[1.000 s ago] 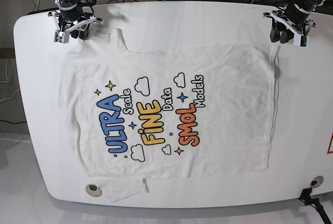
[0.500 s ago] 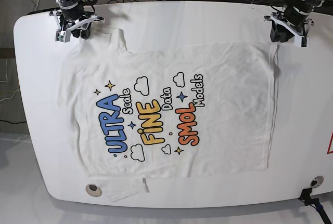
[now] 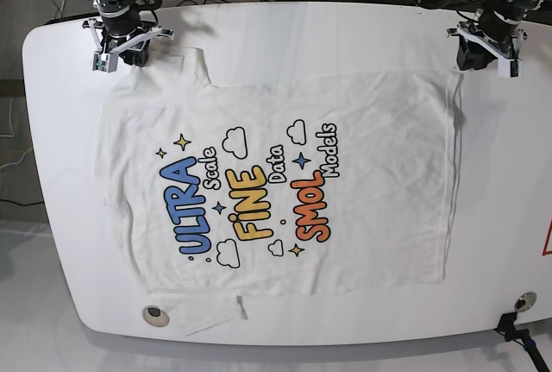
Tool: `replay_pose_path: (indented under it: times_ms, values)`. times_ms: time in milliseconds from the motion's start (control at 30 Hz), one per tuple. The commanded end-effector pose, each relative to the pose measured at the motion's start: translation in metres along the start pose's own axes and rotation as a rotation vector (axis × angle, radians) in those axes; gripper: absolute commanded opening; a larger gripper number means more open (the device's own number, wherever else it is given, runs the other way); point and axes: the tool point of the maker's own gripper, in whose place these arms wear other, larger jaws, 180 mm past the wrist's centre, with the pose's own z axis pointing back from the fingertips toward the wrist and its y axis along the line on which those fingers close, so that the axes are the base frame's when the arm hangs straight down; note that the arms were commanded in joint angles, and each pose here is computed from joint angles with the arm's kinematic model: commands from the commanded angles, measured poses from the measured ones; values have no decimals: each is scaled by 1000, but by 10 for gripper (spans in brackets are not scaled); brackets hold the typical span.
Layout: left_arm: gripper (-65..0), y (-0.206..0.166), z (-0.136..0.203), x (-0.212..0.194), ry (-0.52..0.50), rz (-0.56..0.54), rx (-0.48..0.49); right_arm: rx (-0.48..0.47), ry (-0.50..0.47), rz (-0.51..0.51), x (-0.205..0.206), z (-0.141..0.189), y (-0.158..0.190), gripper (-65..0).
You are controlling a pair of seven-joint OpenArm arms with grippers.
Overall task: Fold the T-shirt properly
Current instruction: 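Lower both grippers and pinch the shoulder fabric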
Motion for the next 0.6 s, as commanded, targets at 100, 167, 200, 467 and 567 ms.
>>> replay_pose_path:
  times_ms: [100, 167, 200, 467, 567]
  values:
    - [-470, 7, -2, 4, -29, 98, -29, -3, 26, 16, -4, 0, -1, -614]
    - [-473, 7, -6, 2, -18, 133, -41, -5, 31, 16, -4, 0, -1, -620]
    - [-474, 7, -7, -1, -9, 148, -49, -4, 35, 19, -6, 0, 0, -622]
    - [-529, -3, -20, 5, -3, 183, -90, -14, 26, 9, -4, 2, -3, -650]
    - [-519, -7, -24, 4, 14, 182, -101, -14, 20, 9, -3, 2, -3, -650]
